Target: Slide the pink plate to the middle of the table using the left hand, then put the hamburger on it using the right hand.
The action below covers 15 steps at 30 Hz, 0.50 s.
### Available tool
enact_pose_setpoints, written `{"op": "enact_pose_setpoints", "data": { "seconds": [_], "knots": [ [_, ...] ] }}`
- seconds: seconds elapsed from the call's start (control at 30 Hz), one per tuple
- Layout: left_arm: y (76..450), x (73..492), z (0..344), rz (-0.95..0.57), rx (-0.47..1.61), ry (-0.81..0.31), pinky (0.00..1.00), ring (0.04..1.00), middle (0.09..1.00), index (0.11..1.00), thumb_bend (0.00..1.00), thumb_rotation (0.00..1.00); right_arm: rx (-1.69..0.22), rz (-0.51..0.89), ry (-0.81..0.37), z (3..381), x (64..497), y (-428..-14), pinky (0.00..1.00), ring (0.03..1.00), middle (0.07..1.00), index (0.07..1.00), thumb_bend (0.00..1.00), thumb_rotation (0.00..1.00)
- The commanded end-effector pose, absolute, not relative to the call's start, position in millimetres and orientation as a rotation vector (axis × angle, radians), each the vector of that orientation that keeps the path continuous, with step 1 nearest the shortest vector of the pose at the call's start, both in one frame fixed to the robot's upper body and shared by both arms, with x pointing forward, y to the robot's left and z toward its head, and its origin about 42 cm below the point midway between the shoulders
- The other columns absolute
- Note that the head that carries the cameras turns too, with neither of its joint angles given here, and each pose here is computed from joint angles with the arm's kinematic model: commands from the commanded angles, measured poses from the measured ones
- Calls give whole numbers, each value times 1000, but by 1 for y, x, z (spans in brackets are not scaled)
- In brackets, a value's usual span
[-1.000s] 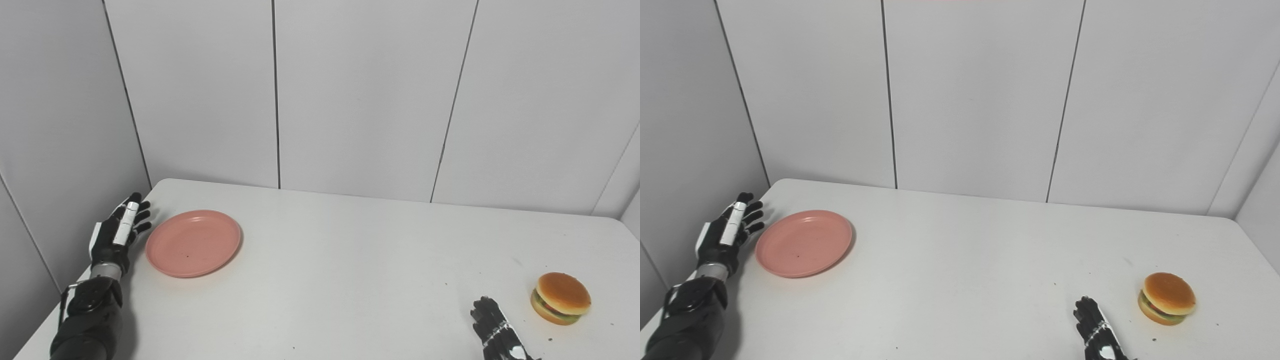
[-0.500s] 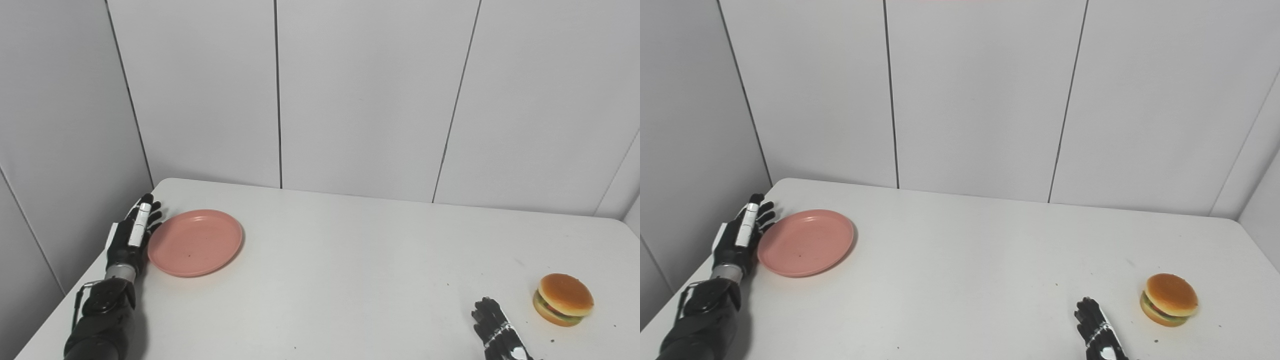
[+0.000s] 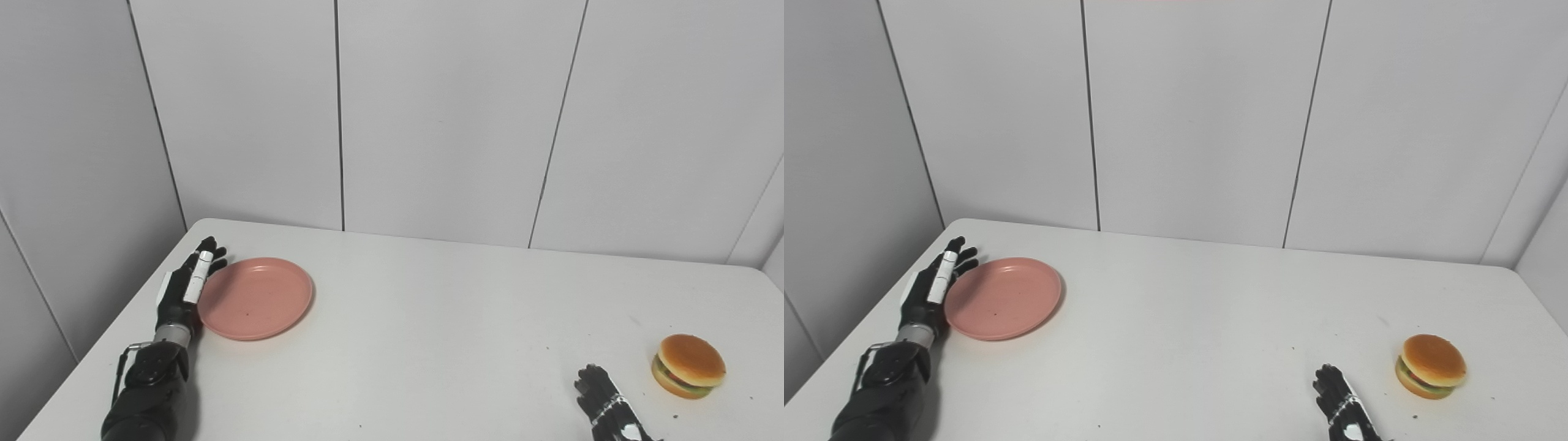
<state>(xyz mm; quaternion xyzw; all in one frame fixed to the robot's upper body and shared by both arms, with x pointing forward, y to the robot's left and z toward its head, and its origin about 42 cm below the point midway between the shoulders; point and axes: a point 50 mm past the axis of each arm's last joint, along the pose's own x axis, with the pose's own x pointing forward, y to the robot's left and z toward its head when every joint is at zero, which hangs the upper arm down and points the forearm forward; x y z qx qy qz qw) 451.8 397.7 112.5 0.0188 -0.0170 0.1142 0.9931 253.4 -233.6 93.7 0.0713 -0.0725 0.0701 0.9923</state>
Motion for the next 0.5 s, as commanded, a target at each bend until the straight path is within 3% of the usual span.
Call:
{"op": "enact_pose_setpoints", "data": {
  "seconds": [0.0, 0.47],
  "knots": [
    [386, 468, 135, 179, 51, -112, 782, 865, 851, 860, 866, 844, 153, 142, -1, 69, 240, -229, 956, 924, 904, 885, 877, 908],
    [362, 476, 137, 121, 48, -125, 790, 852, 827, 845, 907, 820, 160, 140, 3, 69, 240, -224, 958, 920, 899, 887, 880, 892]
  ]
}}
